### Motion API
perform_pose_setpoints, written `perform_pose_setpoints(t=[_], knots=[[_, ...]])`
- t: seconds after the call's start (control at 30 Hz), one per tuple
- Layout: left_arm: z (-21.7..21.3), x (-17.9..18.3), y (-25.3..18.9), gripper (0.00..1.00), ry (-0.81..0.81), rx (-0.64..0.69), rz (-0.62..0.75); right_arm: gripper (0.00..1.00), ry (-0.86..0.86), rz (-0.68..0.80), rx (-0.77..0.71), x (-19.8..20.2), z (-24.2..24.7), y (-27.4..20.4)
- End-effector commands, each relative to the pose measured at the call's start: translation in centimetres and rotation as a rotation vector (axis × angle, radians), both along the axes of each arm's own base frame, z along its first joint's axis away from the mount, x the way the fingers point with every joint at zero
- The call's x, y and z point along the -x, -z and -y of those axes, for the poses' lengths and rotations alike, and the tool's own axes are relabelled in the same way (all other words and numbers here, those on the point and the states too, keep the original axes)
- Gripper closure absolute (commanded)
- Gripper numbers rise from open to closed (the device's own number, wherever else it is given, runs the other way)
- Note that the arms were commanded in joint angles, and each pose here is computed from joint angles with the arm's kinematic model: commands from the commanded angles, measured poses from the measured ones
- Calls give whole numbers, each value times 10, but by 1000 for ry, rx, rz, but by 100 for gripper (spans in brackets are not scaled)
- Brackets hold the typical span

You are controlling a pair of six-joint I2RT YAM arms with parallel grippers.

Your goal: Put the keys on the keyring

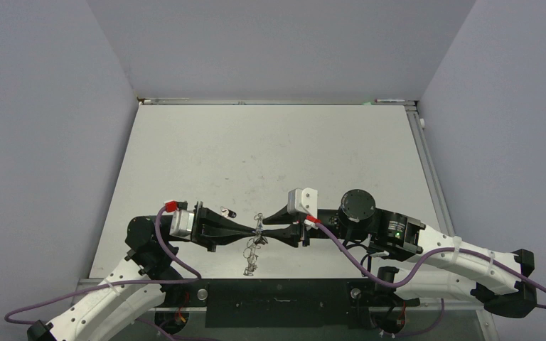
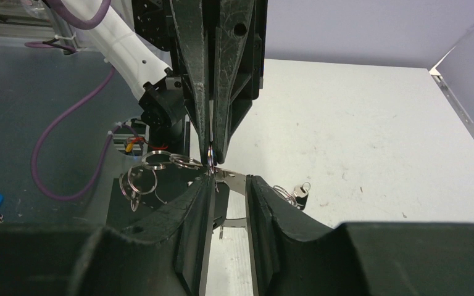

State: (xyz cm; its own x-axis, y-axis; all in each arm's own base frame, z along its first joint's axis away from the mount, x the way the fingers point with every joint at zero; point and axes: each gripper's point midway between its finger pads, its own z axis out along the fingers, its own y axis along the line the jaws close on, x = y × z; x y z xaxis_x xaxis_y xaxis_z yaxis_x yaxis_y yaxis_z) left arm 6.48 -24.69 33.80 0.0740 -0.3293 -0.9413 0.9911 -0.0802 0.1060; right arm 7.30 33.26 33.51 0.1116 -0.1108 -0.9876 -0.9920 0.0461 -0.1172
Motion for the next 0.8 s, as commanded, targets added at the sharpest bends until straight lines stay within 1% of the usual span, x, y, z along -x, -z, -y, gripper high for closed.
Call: perform_pose_setpoints(t=[0.0, 0.17, 0.27, 0.37, 0.77], knots=[[-5, 8, -18, 100, 7, 60, 57, 75, -35, 23, -61, 3, -3, -25], [-6, 8, -18, 100, 8, 60, 56, 78, -45, 20, -63, 4, -4, -25], [-6, 8, -18, 100, 6, 60, 56, 84, -48, 17, -61, 4, -6, -24], [-6, 8, -18, 100, 3, 61, 57, 94, -48, 15, -61, 4, -6, -23], [-10, 11, -26, 100, -7, 89, 81, 95, -62, -19, -87, 8, -7, -13]])
